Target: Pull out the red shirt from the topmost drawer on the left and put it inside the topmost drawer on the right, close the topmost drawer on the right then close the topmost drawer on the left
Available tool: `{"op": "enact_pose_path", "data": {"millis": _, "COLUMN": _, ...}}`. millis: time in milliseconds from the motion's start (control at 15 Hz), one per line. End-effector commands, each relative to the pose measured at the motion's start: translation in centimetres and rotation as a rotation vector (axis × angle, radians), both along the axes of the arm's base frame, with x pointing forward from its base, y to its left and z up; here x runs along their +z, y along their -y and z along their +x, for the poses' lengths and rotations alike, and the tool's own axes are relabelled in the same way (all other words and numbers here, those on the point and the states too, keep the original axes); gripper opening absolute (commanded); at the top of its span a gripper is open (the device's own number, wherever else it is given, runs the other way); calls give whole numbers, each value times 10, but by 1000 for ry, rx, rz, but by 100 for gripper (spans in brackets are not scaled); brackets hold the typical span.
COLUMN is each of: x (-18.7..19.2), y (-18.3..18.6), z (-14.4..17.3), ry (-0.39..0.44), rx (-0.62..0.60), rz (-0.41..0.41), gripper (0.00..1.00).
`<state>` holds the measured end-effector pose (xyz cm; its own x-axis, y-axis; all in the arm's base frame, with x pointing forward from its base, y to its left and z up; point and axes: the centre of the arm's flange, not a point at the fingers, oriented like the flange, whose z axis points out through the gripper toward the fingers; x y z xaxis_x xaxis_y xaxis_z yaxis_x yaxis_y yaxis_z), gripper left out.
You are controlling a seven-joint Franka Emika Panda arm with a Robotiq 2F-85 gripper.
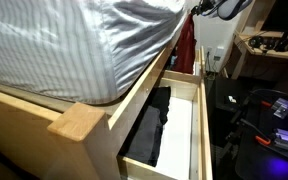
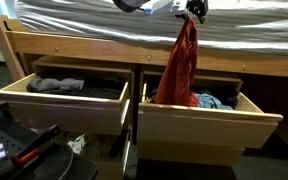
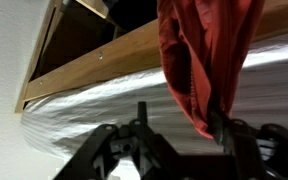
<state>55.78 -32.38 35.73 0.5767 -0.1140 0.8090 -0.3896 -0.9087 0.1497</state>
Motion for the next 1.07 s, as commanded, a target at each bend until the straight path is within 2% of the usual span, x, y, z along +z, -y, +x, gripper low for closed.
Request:
{"op": "enact_pose_path", "data": {"millis": 0, "x": -8, "y": -1, "z": -2, "ry": 2, "rx": -10, "rz": -15, "gripper": 31}}
{"op": "enact_pose_path", "data": {"millis": 67, "x": -9, "y": 0, "z": -3, "ry": -4, "rx": -13, "rz": -16, "gripper": 24}}
{"op": "enact_pose_path", "data": {"millis": 133, "x": -9, "y": 2, "z": -4, "ry": -16, "rx": -24, "rz": -17, "gripper": 60}}
{"op": "enact_pose_path", "data": {"millis": 267, "x": -8, "y": 4, "z": -7, "ry": -42, "rx": -43, "rz": -27, "gripper": 65}}
{"op": "enact_pose_path", "data": {"millis": 333, "x": -8, "y": 7, "z": -1, "ry": -16, "rx": -32, "rz": -9, "gripper": 47}}
{"op": "enact_pose_path", "data": {"millis": 533, "x": -8, "y": 12, "z": -3, "ry": -18, "rx": -52, "rz": -31, "gripper": 70}}
{"op": "enact_pose_path", "data": {"millis": 600, "x": -7, "y": 14, "z": -4, "ry": -18, "rx": -61, "rz": -28, "gripper": 90}}
{"op": "enact_pose_path", "data": {"millis": 667, "x": -6, "y": 16, "z": -4, "ry": -18, "rx": -71, "rz": -31, "gripper": 92}}
{"op": "enact_pose_path", "data": {"millis": 733, "x": -5, "y": 18, "z": -5, "ry": -21, "rx": -84, "rz": -36, "gripper": 98}}
{"op": "enact_pose_path", "data": {"millis": 867, "x": -2, "y": 22, "z": -8, "ry": -41, "rx": -109, "rz": -64, "gripper": 100}}
{"op": "enact_pose_path", "data": {"millis": 933, "x": -3, "y": 25, "z": -11, "ry": -17, "rx": -90, "rz": -31, "gripper": 94}}
{"op": "enact_pose_path", "data": {"millis": 1000, "x": -1, "y": 28, "z": -13, "ry": -20, "rx": -99, "rz": -42, "gripper": 100}}
